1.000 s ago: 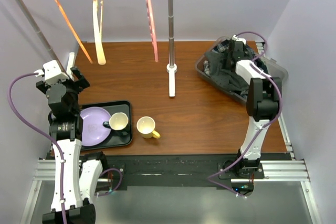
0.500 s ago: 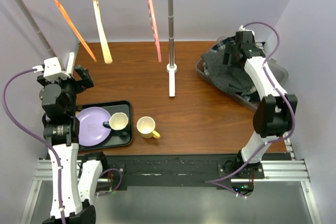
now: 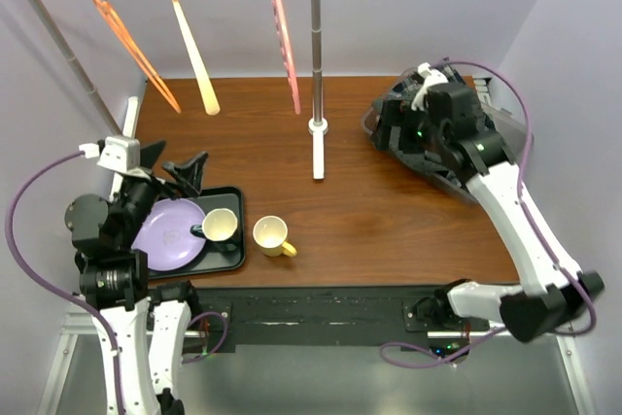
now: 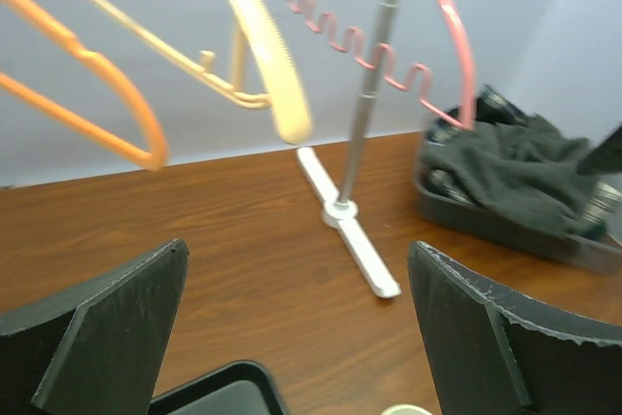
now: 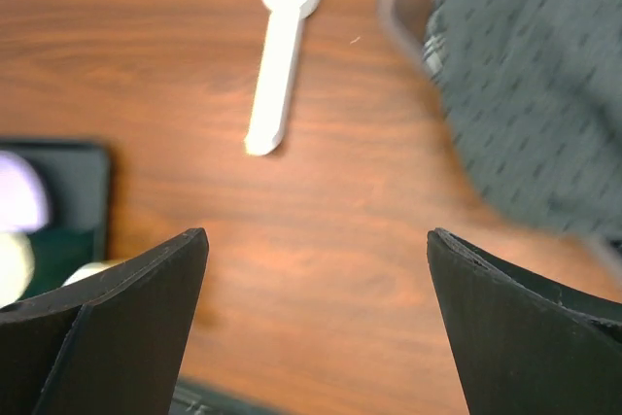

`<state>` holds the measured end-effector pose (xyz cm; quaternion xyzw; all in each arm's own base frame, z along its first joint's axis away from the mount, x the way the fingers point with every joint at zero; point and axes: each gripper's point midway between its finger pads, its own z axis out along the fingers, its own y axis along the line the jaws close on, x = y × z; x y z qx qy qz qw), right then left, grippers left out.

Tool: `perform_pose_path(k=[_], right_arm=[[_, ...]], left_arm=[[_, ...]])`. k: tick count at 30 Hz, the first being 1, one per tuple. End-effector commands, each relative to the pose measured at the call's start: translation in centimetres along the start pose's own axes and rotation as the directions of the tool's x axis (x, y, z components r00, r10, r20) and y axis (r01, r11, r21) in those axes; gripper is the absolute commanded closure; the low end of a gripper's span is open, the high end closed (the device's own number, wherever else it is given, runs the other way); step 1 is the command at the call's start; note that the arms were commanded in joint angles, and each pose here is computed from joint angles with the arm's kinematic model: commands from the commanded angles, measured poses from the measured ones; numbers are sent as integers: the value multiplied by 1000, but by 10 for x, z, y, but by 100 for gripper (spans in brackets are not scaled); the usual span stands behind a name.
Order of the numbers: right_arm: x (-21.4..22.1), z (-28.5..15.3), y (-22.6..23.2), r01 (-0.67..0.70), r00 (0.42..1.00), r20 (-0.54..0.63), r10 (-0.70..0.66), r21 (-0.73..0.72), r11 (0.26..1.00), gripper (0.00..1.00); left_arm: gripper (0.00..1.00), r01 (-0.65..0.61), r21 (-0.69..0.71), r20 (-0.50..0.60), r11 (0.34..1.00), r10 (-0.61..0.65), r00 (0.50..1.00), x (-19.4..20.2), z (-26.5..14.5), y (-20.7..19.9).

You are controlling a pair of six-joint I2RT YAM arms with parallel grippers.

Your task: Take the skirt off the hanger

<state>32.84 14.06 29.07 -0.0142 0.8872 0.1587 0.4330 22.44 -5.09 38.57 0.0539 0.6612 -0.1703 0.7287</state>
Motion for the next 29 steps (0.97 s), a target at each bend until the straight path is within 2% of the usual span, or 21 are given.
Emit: perform_pose_path(k=[1, 6, 11, 21, 29], right_arm=[[4, -46, 25, -110, 992, 44, 118, -154, 982, 1], [16, -76, 43, -122, 991, 26, 135, -276, 953, 1], [32, -89, 60, -122, 989, 25, 145, -409, 904, 1], [26, -106, 56, -64, 985, 118, 122, -411, 909, 1], [23, -109, 57, -50, 983, 139, 119, -418, 907, 1]], left_arm=[[0, 44, 227, 0, 973, -45, 999, 4, -12, -45], [0, 73, 264, 2, 962, -76, 997, 1, -24, -59], [0, 125, 269, -46, 955, -117, 992, 12, -23, -59], [0, 137, 239, -49, 961, -129, 990, 19, -21, -53], [0, 132, 228, -46, 965, -125, 991, 22, -22, -51]])
